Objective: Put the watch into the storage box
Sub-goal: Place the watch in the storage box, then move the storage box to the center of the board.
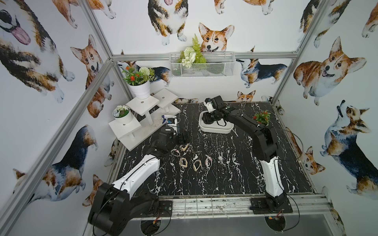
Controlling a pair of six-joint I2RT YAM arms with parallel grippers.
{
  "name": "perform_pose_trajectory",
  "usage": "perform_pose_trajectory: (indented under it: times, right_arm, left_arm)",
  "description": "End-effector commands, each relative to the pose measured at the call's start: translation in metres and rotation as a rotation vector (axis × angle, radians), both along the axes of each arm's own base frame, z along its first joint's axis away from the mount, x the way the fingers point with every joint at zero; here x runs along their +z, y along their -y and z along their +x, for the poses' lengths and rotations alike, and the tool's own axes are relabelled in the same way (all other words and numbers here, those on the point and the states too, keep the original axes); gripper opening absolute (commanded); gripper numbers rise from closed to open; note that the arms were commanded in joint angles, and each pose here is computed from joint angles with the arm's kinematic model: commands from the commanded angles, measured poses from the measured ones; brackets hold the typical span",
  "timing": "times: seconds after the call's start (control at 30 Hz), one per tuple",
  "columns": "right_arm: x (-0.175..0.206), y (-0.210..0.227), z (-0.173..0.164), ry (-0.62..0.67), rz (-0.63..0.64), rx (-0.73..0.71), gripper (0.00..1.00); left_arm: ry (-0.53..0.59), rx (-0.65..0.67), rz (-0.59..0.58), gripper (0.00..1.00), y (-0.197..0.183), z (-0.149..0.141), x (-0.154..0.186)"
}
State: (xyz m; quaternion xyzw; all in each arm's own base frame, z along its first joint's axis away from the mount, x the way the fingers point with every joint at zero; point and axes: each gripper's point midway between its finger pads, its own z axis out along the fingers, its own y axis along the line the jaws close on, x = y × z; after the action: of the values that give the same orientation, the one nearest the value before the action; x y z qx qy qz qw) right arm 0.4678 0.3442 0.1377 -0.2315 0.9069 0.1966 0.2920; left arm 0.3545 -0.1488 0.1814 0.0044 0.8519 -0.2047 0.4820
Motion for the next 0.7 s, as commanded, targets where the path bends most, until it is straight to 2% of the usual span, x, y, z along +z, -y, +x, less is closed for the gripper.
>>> perform_pose_trajectory:
  times: [0.0, 0.17, 0.67]
  right_arm:
    - [-0.007, 0.002, -0.024, 0.001, -0.055, 0.143, 0.5]
    - [-0.025, 0.017, -0.044, -0.046, -0.17, 0.254, 0.51]
    - [-0.059, 0.035, -0.037, -0.018, -0.377, 0.331, 0.48]
  left_arm:
    - [0.022, 0.003, -0.012, 1.0, 0.0, -0.001, 0.005]
    - [0.027, 0.003, -0.013, 1.0, -0.002, -0.005, 0.005]
    - [0.038, 0.01, -0.008, 1.0, -0.006, -0.01, 0.007]
